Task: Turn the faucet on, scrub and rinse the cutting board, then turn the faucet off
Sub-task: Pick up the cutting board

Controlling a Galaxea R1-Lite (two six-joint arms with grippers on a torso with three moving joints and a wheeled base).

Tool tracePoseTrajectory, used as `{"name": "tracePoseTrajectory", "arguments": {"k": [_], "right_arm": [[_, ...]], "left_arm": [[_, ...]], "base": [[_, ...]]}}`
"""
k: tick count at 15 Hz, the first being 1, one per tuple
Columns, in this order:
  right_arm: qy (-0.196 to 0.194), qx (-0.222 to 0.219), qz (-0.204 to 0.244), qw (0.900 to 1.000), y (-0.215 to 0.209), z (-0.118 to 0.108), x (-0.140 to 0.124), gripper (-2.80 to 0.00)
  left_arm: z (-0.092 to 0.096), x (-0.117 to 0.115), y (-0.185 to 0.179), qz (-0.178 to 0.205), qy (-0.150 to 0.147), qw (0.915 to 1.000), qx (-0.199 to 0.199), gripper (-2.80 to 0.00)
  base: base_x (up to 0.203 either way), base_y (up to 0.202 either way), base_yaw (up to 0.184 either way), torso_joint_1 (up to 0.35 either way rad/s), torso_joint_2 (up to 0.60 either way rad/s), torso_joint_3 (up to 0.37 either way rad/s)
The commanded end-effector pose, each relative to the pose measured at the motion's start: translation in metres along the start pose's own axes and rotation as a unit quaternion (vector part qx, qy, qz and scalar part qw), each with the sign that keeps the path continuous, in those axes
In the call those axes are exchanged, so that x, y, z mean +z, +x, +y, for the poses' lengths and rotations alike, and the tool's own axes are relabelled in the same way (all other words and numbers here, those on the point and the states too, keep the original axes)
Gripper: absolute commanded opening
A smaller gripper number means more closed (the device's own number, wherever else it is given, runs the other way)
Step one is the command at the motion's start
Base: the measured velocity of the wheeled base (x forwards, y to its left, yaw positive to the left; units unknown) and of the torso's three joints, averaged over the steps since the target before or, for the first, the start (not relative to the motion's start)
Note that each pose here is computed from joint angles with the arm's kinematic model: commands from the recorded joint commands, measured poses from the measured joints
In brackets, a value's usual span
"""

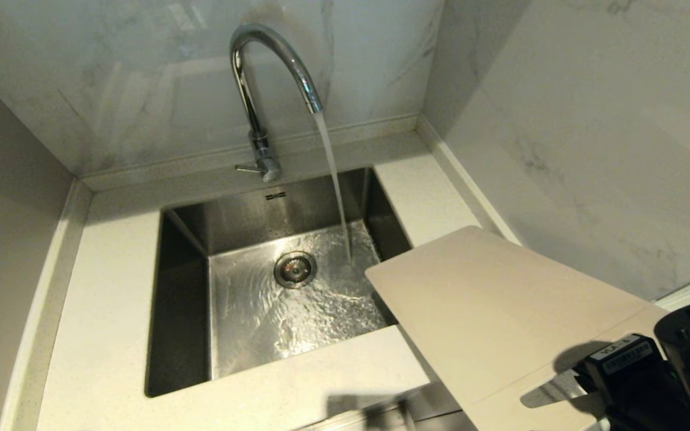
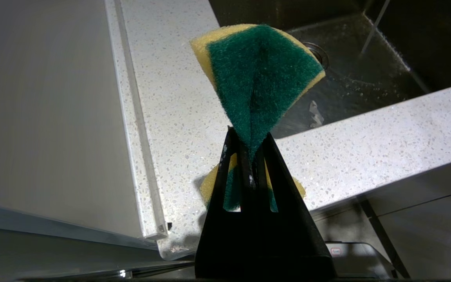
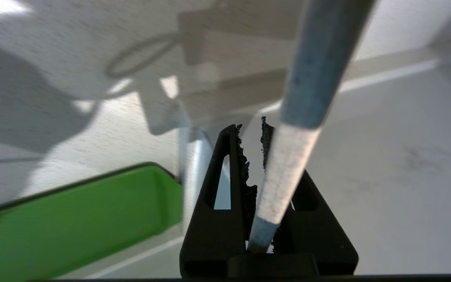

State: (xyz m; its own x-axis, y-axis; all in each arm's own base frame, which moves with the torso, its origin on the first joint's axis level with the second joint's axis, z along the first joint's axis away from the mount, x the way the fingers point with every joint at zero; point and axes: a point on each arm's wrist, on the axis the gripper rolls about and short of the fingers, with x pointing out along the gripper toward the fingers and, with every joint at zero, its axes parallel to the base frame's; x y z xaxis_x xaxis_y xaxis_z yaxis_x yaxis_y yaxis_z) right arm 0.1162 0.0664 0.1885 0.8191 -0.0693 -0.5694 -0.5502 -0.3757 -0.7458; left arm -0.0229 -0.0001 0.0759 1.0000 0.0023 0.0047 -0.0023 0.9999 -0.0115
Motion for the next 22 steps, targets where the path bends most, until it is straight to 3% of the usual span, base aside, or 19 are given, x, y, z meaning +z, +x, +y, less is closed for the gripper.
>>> {"name": "tracePoseTrajectory", "arguments": {"k": [1, 8, 12, 19, 22], "right_arm": [[-0.007, -0.028, 0.01, 1.0, -0.008, -0.001, -0.005, -2.8], [-0.044, -0.148, 0.039, 0.987, -0.011, -0.021, -0.008, -2.8], [-0.03, -0.181, 0.03, 0.983, -0.018, -0.024, -0.011, -2.8], [-0.038, -0.211, -0.051, 0.975, -0.021, -0.029, -0.009, -2.8], [-0.051, -0.22, -0.105, 0.969, -0.019, -0.034, -0.005, -2.8]], "left_arm": [[0.0, 0.0, 0.0, 0.001, 0.0, 1.0, 0.0, -2.8], [0.0, 0.0, 0.0, 0.001, 0.0, 1.0, 0.0, -2.8], [0.0, 0.0, 0.0, 0.001, 0.0, 1.0, 0.0, -2.8], [0.0, 0.0, 0.0, 0.001, 0.0, 1.0, 0.0, -2.8], [0.0, 0.0, 0.0, 0.001, 0.0, 1.0, 0.0, -2.8]], "base": [[0.0, 0.0, 0.0, 0.0, 0.0, 0.0], [0.0, 0.0, 0.0, 0.0, 0.0, 0.0], [0.0, 0.0, 0.0, 0.0, 0.0, 0.0], [0.0, 0.0, 0.0, 0.0, 0.0, 0.0], [0.0, 0.0, 0.0, 0.0, 0.0, 0.0]]}}
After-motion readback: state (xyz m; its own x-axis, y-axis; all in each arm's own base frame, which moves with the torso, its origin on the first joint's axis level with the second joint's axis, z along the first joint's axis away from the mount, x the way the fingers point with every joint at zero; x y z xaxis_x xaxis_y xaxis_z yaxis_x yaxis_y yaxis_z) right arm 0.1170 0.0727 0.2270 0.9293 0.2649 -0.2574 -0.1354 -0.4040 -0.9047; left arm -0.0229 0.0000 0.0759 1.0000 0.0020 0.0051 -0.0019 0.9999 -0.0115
